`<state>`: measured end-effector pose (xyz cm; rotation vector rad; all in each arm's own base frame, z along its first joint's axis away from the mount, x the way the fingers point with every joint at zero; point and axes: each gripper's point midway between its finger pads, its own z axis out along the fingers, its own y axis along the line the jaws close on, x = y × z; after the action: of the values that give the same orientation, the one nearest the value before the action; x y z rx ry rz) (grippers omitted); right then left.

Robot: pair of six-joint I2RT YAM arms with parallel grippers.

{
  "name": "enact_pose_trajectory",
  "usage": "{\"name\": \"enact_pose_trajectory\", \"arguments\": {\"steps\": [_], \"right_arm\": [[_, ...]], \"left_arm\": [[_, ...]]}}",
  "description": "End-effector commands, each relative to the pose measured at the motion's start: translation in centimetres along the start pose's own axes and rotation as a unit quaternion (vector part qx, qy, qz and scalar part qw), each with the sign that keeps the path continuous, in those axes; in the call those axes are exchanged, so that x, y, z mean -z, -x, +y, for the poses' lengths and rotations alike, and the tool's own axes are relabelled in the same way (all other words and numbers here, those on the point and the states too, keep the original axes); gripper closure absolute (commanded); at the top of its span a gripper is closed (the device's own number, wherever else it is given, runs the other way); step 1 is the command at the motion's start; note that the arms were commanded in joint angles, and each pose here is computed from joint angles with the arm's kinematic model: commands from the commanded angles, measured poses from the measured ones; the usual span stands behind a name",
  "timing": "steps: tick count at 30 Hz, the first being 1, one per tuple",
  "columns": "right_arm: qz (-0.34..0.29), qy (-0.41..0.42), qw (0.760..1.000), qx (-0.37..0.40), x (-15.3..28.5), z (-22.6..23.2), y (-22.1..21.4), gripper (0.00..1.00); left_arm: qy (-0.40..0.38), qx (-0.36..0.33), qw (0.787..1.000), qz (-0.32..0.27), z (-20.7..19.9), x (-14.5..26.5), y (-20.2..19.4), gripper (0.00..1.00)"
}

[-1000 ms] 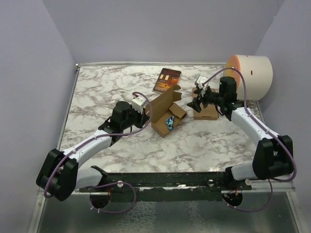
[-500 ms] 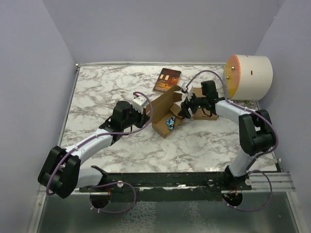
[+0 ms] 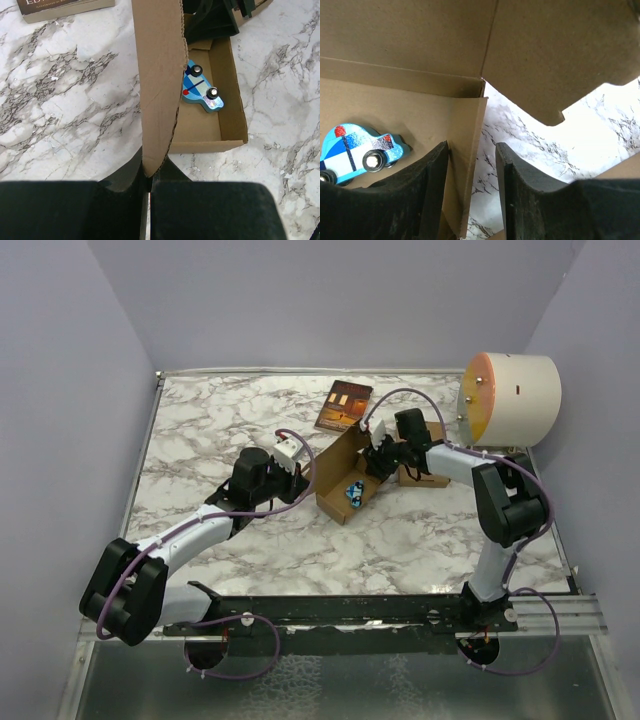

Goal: Fold the paper box

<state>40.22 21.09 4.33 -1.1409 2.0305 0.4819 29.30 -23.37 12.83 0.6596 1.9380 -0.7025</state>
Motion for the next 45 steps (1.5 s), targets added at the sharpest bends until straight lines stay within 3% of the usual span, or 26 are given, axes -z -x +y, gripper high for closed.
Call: {"name": "enact_pose_trajectory", "arguments": {"steps": [1, 6, 9, 11, 15, 17, 24, 31, 40, 45], "right_arm": [[0.010, -0.036, 0.999, 0.009, -0.3, -1.4, 0.1, 0.55], [0.014, -0.040, 0.999, 0.010, -0.6, -1.3, -0.1, 0.55], [0.021, -0.047, 0.999, 0.016, -1.0, -1.2, -0.3, 0.61], [0.028, -0.054, 0.998, 0.020, -1.2, -1.1, -0.6, 0.68], [0.039, -0.110, 0.992, 0.041, -0.8, -2.3, -0.6, 0.97], [0.035, -0.140, 0.988, 0.049, -0.1, -3.1, -0.2, 0.99], [0.033, -0.120, 0.991, 0.053, -0.2, -2.2, -0.3, 0.99], [0.007, -0.094, 0.995, 0.044, 0.5, -1.1, 1.4, 0.71], [-0.025, -0.096, 0.994, 0.044, 2.4, -0.9, 3.6, 0.60], [-0.029, -0.078, 0.996, 0.042, 2.4, -0.3, 3.4, 0.59]], "left_arm": [[-0.020, -0.010, 1.000, -0.019, -0.6, -0.1, 1.5, 1.00], [-0.022, -0.010, 1.000, -0.020, -0.6, -0.2, 1.6, 1.00], [-0.023, -0.008, 0.999, -0.020, -0.7, -0.2, 1.6, 1.00], [-0.024, -0.008, 0.999, -0.022, -0.8, -0.1, 1.7, 1.00], [-0.022, -0.007, 0.999, -0.022, -0.7, -0.1, 1.7, 1.00], [-0.021, -0.007, 1.000, -0.022, -0.6, 0.0, 1.7, 1.00], [-0.025, -0.007, 0.999, -0.023, -0.8, -0.2, 1.8, 1.00], [-0.015, -0.008, 1.000, -0.021, -0.5, 0.0, 1.6, 1.00], [-0.009, -0.011, 1.000, -0.018, -0.2, 0.0, 1.6, 1.00], [-0.010, -0.010, 1.000, -0.019, -0.2, 0.0, 1.7, 1.00]]}}
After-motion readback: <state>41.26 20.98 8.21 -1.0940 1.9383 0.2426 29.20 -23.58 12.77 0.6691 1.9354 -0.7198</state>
